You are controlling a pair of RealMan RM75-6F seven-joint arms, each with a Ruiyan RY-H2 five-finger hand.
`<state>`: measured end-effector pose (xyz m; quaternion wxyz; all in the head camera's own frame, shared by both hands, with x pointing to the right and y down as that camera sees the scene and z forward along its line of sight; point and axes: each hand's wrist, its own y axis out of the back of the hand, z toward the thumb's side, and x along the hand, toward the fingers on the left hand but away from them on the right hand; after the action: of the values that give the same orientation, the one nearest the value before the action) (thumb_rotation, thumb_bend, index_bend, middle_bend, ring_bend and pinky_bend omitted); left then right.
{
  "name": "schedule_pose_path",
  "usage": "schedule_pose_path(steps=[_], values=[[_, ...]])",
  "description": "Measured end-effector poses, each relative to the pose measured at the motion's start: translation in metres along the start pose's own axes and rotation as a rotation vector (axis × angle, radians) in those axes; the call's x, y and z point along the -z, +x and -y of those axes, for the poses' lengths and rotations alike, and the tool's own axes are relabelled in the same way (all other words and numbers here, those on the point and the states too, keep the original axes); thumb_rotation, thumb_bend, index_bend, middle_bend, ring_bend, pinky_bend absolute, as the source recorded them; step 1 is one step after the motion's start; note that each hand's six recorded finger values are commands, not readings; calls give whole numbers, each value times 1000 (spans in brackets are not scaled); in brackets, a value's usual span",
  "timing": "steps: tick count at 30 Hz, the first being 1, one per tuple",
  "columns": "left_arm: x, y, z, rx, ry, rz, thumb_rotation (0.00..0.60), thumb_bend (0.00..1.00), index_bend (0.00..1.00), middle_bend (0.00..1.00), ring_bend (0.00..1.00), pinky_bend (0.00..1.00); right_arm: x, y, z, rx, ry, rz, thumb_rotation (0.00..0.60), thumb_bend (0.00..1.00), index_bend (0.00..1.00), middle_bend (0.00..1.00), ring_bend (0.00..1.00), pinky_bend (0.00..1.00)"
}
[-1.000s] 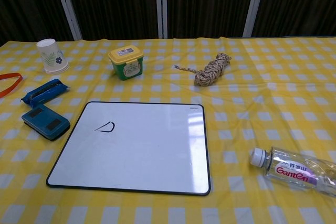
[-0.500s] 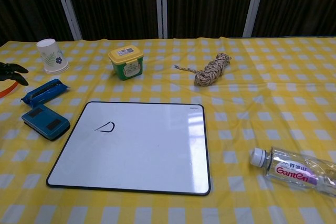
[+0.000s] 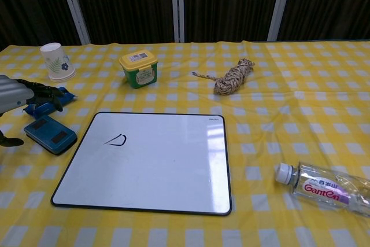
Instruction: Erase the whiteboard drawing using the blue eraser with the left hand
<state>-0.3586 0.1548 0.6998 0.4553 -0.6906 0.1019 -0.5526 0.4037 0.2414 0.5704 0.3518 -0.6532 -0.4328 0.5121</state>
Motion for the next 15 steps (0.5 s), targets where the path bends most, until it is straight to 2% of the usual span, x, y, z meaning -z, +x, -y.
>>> schedule_pose_path(steps=[15], values=[[-23, 22, 6, 34, 9, 26, 600, 276, 281, 118, 139, 164, 2, -1, -1, -1, -8, 5, 600, 72, 9, 0, 0, 0]])
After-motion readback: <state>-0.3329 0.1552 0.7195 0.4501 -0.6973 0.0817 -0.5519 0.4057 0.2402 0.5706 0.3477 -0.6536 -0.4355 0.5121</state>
